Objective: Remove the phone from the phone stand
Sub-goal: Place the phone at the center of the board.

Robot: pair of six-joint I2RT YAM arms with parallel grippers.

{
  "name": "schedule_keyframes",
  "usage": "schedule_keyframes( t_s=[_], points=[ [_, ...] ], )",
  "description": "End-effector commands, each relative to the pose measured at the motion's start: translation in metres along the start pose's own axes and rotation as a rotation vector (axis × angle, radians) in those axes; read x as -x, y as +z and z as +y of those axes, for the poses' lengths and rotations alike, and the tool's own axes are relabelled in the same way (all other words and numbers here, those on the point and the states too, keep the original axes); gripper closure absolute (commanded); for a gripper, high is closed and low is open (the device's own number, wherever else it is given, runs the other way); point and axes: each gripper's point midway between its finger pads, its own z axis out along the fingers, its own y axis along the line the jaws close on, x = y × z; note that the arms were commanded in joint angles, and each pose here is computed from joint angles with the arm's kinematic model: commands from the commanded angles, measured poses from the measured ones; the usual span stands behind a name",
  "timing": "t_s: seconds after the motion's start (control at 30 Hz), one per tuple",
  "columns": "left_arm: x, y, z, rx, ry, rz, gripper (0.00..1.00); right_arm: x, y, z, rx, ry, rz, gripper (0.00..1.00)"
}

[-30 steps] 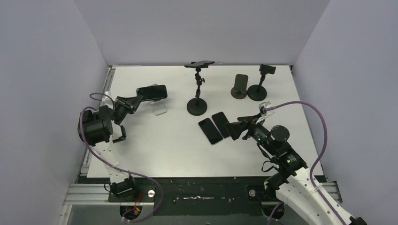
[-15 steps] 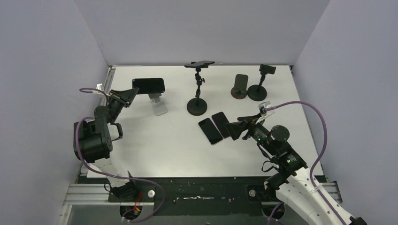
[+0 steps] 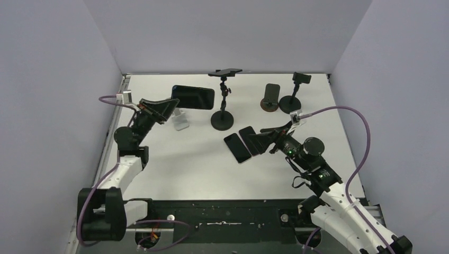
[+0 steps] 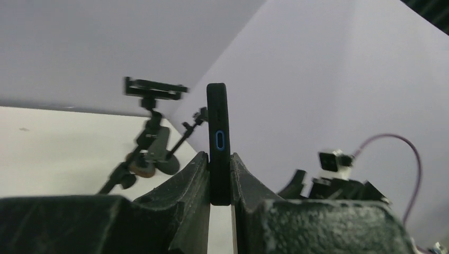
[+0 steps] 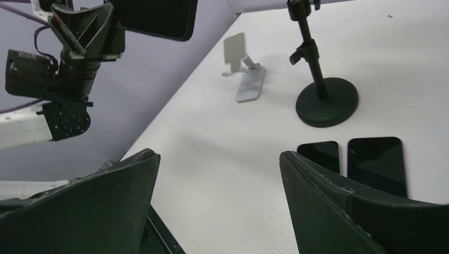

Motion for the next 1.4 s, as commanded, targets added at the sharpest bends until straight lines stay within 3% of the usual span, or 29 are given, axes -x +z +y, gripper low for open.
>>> schedule_keyframes(
  t_s=[0.0,0.17,0.33,0.47,0.73,0.87,1.37],
  points=[
    [-0.012,0.008,-0.058,-0.076,0.057,-0.036,1.0,0.044,0.009,0.043,0.189,0.13,-0.169,0.12],
    [-0.02,0.003,-0.088,-0.108,-0.053,-0.12,1.0,0.078,0.008,0.069,0.347,0.295,-0.37,0.08],
    [-0.017,-0.001,-0.115,-0.159,-0.14,-0.177,1.0,0.086,0.025,0.102,0.432,0.372,-0.389,0.07],
    [-0.026,0.005,-0.126,-0.134,-0.075,-0.126,1.0,0.077,0.036,0.101,0.396,0.367,-0.368,0.06],
    [-0.039,0.004,-0.101,-0.029,-0.099,-0.101,1.0,0.033,0.055,0.079,0.274,0.36,-0.19,0.06],
    [-0.041,0.007,-0.098,-0.017,-0.132,-0.096,1.0,0.013,0.069,0.089,0.373,0.415,-0.051,0.06],
    [-0.048,0.011,-0.108,-0.039,-0.215,-0.08,1.0,-0.014,0.088,0.123,0.696,0.578,0.098,0.08]
  ],
)
